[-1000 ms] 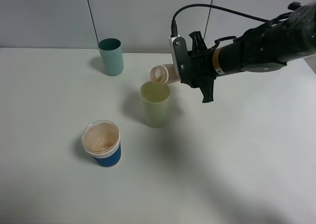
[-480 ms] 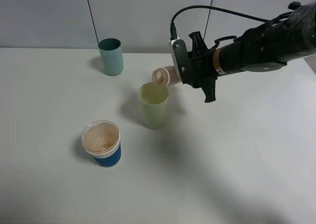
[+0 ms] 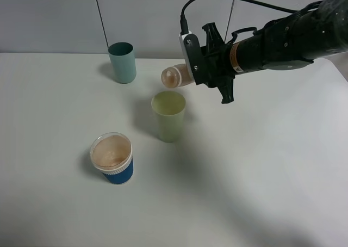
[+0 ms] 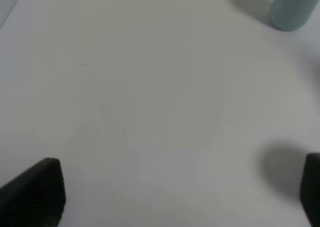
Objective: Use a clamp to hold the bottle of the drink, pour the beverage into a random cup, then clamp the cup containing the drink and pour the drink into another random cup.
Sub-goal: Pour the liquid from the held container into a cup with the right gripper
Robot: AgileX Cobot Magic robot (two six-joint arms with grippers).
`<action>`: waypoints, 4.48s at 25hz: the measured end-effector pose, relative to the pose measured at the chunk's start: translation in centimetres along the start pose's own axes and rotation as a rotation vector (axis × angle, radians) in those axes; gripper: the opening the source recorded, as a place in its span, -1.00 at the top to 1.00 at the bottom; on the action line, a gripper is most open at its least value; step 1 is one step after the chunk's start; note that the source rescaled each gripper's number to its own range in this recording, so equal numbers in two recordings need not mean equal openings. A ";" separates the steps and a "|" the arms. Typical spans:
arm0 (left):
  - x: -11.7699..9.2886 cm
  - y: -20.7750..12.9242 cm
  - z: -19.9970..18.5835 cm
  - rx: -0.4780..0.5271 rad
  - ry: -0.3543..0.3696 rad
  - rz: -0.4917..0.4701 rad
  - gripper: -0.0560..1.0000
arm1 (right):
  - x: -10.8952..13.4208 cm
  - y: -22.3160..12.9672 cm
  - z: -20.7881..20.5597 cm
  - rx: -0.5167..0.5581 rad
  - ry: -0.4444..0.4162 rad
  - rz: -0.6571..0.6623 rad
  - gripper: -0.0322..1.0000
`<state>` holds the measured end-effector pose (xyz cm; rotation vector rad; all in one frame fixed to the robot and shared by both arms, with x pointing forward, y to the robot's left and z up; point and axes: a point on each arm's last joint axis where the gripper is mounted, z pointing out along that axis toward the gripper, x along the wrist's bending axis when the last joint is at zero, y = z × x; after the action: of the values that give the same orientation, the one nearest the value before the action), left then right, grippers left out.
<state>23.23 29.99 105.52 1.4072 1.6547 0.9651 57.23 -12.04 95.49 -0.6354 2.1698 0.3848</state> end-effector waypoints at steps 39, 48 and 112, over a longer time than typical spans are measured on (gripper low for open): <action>0.0 0.0 0.0 0.000 0.000 0.000 -0.91 | 0.3 0.5 0.1 0.034 0.041 -0.163 0.90; 0.0 0.0 0.0 0.000 0.000 0.000 -0.91 | 0.2 0.3 -0.1 0.050 0.040 -0.172 0.90; 0.0 0.0 0.0 0.000 0.000 0.000 -0.91 | -0.4 0.6 -0.4 0.157 0.064 -0.288 0.92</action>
<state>23.23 29.99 105.52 1.4072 1.6547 0.9651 56.85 -11.59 96.10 -0.8656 2.1029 0.0410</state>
